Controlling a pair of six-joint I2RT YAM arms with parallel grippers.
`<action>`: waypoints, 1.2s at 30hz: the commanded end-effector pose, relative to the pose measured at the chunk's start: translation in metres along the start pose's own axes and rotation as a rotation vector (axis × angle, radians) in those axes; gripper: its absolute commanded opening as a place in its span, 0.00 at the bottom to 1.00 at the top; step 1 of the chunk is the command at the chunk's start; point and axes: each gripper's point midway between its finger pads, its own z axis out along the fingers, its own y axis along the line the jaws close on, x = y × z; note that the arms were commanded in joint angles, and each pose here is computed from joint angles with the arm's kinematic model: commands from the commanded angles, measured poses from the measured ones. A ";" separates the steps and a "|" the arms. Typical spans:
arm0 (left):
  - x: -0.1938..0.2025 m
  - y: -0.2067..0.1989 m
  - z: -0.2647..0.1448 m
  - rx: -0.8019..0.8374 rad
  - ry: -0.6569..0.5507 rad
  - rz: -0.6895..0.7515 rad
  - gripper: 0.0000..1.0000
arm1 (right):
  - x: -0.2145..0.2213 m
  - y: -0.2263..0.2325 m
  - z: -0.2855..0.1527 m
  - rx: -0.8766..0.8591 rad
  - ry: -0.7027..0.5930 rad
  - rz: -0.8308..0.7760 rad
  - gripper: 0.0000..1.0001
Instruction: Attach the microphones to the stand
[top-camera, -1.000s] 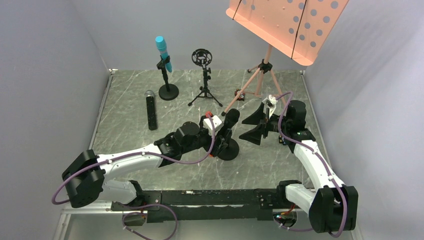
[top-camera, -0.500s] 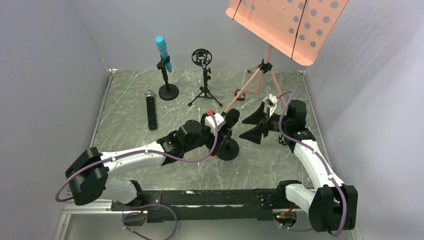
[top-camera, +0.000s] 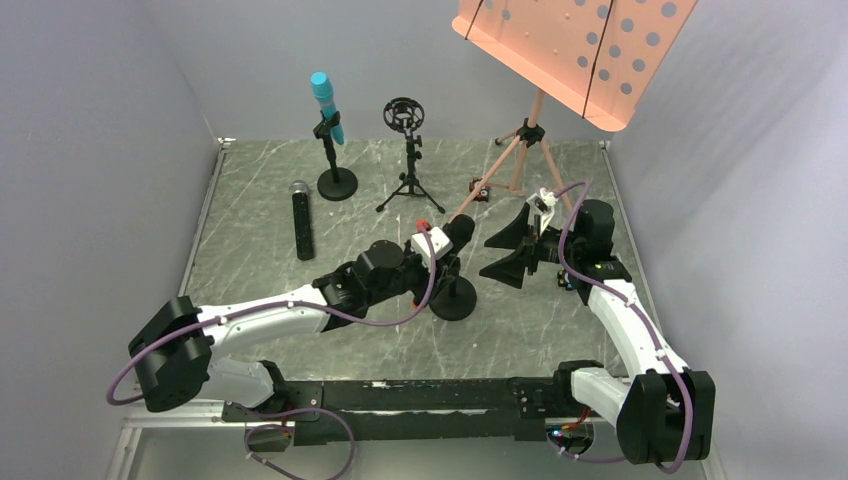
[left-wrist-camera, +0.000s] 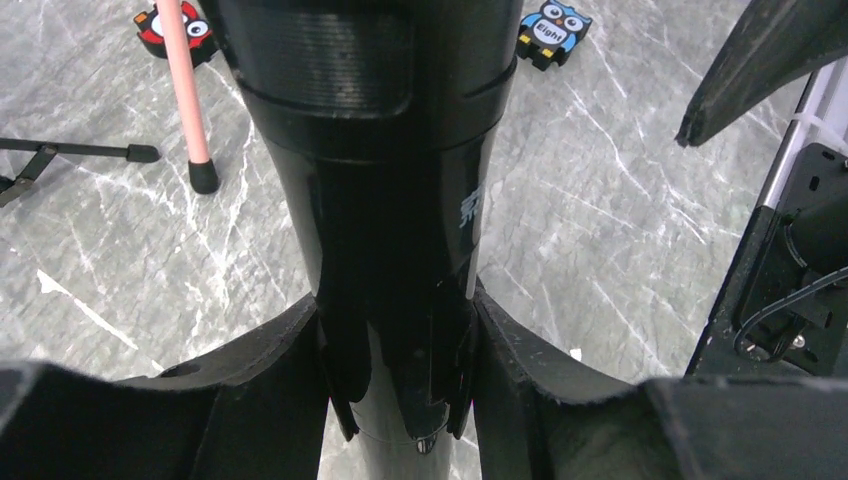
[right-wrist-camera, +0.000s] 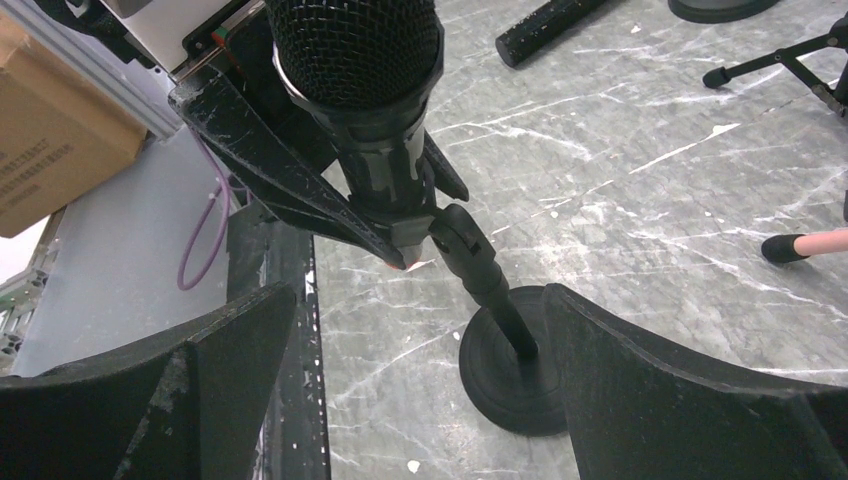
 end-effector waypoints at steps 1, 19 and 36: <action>-0.042 0.013 -0.021 -0.061 -0.104 0.039 0.25 | -0.012 0.004 -0.001 -0.022 -0.018 -0.061 1.00; -0.088 0.227 -0.185 -0.711 -0.198 -0.013 0.17 | -0.013 0.004 -0.002 -0.029 -0.018 -0.051 1.00; -0.124 0.345 -0.250 -1.003 -0.332 -0.058 0.16 | -0.011 0.005 -0.001 -0.048 -0.011 -0.026 1.00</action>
